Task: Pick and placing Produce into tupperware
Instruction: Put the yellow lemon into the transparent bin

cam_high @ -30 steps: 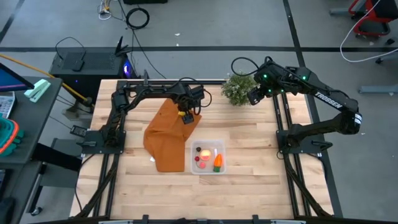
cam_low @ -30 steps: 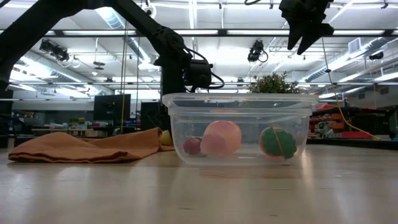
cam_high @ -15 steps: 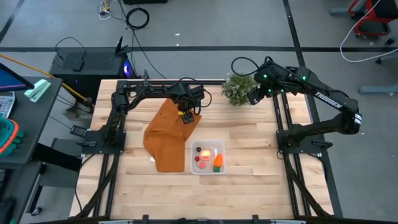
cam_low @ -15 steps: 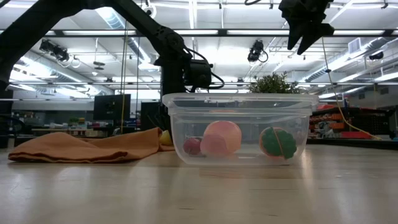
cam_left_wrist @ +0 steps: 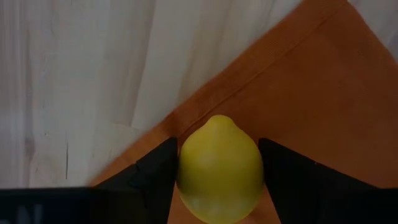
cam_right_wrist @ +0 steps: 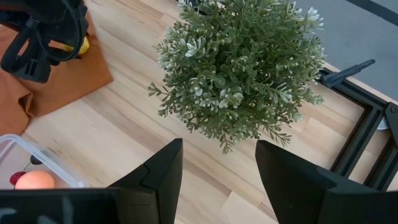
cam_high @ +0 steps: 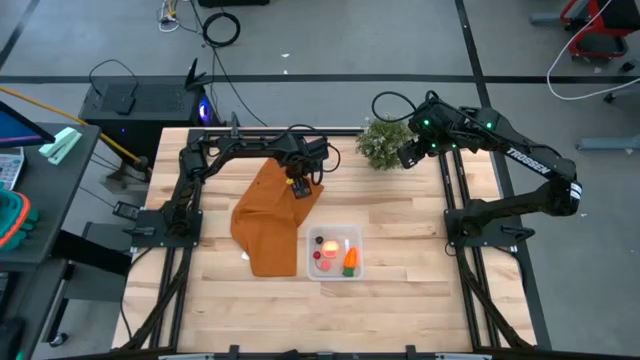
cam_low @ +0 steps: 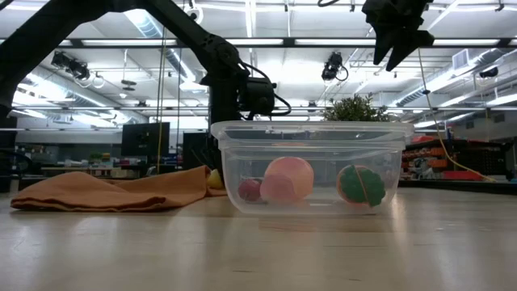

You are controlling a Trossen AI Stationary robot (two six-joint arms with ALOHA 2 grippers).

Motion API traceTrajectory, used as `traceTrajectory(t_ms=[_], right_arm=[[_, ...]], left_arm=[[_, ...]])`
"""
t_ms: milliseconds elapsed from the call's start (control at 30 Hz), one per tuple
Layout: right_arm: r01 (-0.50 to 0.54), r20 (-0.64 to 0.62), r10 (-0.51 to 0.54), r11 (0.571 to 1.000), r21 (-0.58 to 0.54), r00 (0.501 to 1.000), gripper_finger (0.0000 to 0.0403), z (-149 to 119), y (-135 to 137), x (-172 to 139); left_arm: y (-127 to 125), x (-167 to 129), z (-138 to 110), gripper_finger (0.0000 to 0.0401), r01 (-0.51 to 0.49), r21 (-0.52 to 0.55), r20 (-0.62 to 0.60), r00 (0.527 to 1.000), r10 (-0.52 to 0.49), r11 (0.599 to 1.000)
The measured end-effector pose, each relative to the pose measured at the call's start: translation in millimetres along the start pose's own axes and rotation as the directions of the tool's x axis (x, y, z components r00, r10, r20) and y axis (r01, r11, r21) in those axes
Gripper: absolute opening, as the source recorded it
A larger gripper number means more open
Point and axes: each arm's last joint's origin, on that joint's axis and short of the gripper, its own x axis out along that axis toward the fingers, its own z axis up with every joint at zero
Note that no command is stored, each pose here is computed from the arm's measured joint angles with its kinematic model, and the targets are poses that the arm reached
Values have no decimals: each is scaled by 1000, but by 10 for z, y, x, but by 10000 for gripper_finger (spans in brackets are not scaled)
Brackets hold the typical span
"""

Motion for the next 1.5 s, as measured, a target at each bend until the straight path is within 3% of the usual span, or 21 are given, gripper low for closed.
traceTrajectory(t_ms=[433, 767, 933, 1100, 1267, 1500], right_arm=[[0, 0, 0, 1000, -22, 1000, 174, 1, -1, -1], [8, -3, -8, 999, -46, 1000, 174, -4, -5, 0], [45, -28, -47, 997, -63, 998, 174, -39, -70, -22], [81, 8, -81, 997, 9, 997, 174, -63, -262, -143], [92, 58, -97, 993, 77, 994, 174, -112, -451, -291], [124, 55, -129, 989, 81, 990, 174, -147, -573, -345]], left_arm=[[7, -93, -113, 218, -27, -15, -105, 994, 26, 1000], [-109, -648, 48, 229, -5, -10, -125, 992, 4, 1000], [-326, -999, 143, 216, 24, 22, -78, 997, -23, 999], [-620, -1243, 184, 226, 53, 48, -27, 998, -52, 997], [-978, -1350, 143, 230, 86, 113, -23, 996, -84, 990], [-1445, -1418, 41, 214, 134, 169, -30, 991, -131, 976]])
